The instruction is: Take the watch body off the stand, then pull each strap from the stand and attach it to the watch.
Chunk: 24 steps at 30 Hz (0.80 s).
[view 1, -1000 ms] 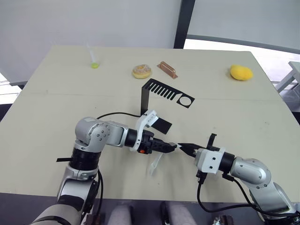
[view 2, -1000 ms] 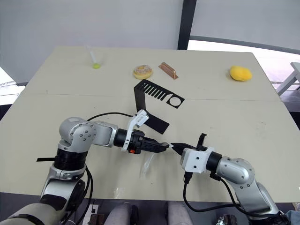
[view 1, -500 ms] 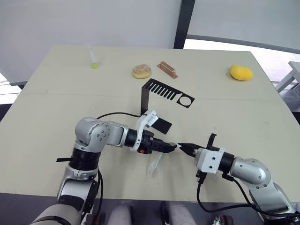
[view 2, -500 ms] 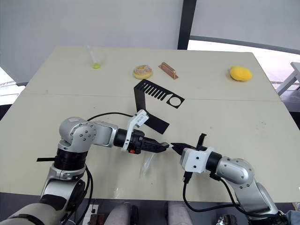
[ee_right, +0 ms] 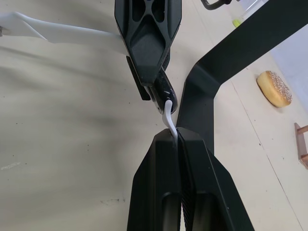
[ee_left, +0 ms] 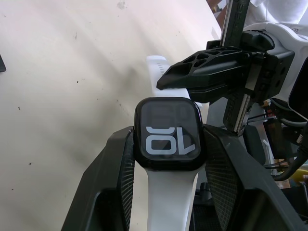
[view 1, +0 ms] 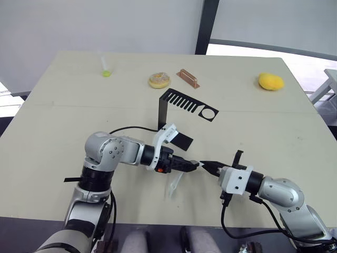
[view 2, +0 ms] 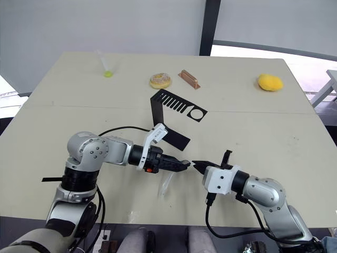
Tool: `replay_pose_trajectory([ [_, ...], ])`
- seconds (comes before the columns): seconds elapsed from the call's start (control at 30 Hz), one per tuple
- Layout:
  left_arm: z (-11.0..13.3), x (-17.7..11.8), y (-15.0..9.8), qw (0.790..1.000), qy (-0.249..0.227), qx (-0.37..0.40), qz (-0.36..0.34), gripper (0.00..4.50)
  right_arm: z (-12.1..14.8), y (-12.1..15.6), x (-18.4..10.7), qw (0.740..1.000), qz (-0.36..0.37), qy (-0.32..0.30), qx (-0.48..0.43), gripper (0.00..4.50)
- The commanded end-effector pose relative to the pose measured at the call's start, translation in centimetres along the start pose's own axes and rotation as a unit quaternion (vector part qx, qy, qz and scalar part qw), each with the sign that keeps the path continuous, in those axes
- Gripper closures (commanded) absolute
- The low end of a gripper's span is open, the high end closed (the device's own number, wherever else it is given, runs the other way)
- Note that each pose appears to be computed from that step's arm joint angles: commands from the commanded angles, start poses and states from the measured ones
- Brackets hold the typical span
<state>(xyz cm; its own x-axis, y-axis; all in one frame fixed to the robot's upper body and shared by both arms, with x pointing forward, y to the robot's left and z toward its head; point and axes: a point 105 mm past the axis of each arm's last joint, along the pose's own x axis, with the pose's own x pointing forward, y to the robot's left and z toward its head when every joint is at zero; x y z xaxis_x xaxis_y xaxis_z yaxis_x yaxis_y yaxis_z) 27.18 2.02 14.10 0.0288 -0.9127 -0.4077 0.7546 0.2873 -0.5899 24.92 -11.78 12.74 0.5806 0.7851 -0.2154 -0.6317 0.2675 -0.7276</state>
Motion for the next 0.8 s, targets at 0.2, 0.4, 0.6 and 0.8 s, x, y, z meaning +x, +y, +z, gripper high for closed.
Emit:
replay_pose_trajectory([
  [0.2, 0.61, 1.34, -2.27, 0.998, 0.0, 0.034, -0.052, 2.91, 2.55, 0.16, 0.71, 0.998, 0.005, -0.054, -0.017, 4.5],
  [0.4, 0.66, 1.35, -2.21, 0.998, -0.001, 0.035, -0.05, 2.91, 2.52, 0.08, 0.66, 0.998, 0.004, -0.053, -0.017, 4.5],
  [0.6, 0.71, 1.38, -2.19, 0.998, -0.002, 0.034, -0.05, 2.91, 2.53, 0.1, 0.69, 0.998, 0.004, -0.053, -0.014, 4.5],
  [0.8, 0.6, 1.42, -2.27, 0.998, 0.0, 0.034, -0.053, 2.91, 2.5, 0.03, 0.73, 0.998, 0.004, -0.052, -0.017, 4.5],
])
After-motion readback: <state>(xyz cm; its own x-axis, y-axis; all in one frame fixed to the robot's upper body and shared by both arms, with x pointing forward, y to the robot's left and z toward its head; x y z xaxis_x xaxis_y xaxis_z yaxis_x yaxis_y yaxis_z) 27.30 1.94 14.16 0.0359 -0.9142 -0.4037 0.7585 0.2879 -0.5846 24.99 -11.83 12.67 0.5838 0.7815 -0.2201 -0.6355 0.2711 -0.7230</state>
